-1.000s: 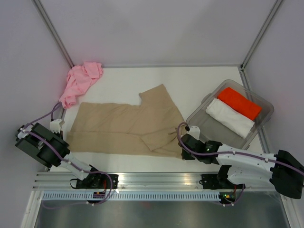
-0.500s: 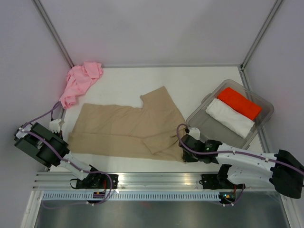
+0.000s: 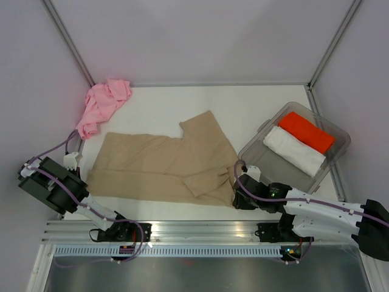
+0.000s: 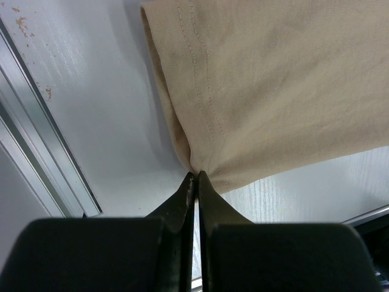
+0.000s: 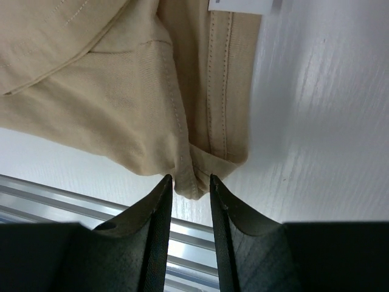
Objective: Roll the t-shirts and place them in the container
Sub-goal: Fold the tshirt
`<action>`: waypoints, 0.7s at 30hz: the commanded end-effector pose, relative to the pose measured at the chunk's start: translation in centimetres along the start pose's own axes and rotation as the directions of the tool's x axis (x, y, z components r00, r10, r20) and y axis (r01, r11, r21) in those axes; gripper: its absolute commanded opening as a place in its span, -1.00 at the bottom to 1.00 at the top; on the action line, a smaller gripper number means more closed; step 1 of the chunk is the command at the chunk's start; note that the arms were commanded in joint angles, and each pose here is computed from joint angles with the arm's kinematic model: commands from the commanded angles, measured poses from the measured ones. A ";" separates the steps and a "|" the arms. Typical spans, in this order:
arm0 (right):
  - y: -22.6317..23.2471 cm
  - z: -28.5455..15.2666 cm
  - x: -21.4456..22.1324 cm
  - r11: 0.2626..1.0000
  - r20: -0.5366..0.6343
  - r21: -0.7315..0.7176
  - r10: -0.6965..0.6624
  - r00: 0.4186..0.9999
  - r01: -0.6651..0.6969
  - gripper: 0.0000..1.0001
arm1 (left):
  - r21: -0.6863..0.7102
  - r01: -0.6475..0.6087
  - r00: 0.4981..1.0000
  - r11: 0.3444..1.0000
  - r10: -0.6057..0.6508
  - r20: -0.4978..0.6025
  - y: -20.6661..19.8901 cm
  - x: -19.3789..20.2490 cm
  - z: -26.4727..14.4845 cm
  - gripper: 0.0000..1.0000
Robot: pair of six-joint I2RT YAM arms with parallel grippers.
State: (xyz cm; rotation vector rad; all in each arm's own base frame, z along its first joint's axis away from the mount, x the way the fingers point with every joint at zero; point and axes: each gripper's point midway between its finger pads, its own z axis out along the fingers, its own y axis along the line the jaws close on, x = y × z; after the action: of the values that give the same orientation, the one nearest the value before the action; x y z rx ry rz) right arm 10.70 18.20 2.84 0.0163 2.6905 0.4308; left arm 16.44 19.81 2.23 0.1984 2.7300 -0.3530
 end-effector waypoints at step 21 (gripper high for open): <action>-1.8 1.7 0.6 0.929 0.094 -0.078 0.367 0.925 -0.361 -0.24 | -0.095 -0.053 0.995 0.994 0.060 0.074 2.7 -1.2 -2.0 -0.95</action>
State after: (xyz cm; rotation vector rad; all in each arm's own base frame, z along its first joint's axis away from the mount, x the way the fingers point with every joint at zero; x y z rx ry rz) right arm 10.88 17.12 1.60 0.4443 2.5776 0.5953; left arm 16.42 19.76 2.25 0.1997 2.7301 -0.3562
